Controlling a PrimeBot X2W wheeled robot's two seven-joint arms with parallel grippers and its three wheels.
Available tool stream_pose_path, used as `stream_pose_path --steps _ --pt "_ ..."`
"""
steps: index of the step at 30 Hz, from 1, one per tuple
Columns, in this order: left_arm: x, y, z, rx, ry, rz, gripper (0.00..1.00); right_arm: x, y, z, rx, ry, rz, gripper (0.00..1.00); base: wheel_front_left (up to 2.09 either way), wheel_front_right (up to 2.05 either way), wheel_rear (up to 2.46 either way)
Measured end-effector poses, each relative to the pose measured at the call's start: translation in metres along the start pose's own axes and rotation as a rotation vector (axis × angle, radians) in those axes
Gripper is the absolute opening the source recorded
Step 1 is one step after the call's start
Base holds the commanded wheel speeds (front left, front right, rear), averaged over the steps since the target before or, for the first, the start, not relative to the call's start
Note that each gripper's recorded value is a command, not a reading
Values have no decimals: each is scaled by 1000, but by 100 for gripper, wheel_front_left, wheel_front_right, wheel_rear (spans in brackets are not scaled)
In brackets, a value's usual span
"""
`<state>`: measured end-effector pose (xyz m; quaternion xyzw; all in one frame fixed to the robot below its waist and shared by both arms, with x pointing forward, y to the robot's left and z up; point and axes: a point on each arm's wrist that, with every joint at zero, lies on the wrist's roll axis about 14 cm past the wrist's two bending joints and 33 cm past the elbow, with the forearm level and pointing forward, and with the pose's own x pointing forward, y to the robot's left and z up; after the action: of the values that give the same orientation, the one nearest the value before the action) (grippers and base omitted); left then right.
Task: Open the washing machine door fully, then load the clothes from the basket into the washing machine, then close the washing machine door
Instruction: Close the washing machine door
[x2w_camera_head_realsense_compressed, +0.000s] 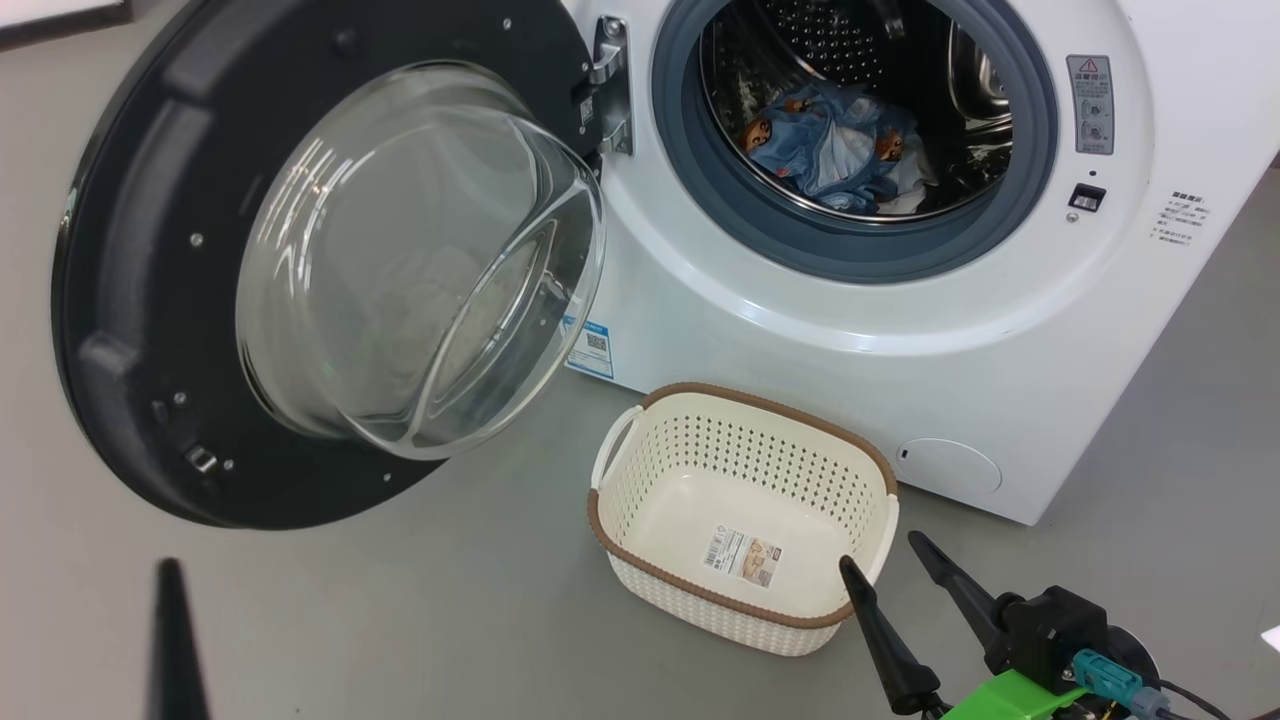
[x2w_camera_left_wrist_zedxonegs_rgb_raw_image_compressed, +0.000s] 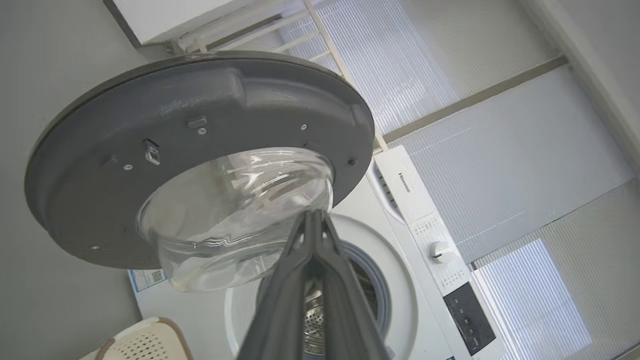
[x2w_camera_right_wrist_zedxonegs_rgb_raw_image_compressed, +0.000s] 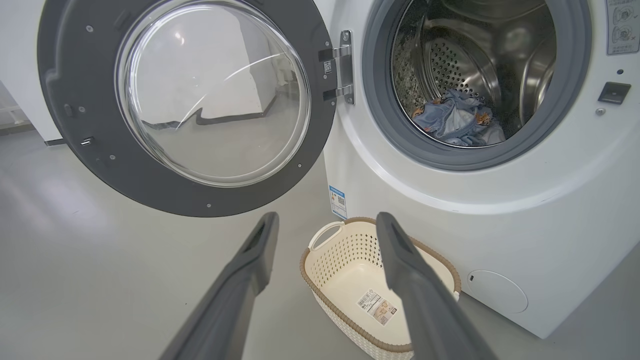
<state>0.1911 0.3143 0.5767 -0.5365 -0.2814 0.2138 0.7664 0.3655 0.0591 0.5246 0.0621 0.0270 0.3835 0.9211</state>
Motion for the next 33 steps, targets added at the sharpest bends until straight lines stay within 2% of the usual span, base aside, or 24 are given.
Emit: stream_pose_path --steps 3,6,14,17,21,33 --pt "3 -7 23 -164 -76 -32 0 0 0 -1 2 1 1 100 0 0 0" --pt "7 -10 52 -275 -159 -56 0 1 -1 -1 4 2 1 100 0 0 0" --pt "41 -24 131 -361 -325 -168 0 7 -5 -2 5 9 6 100 0 0 0" --pt "60 -19 151 -362 -332 -168 0 8 -8 -5 7 19 4 100 0 0 0" --pt "88 -3 167 -334 -305 -105 0 9 -11 -6 5 22 3 100 0 0 0" --pt "149 8 174 -248 -115 57 0 7 -19 0 -5 9 -17 100 0 0 0"
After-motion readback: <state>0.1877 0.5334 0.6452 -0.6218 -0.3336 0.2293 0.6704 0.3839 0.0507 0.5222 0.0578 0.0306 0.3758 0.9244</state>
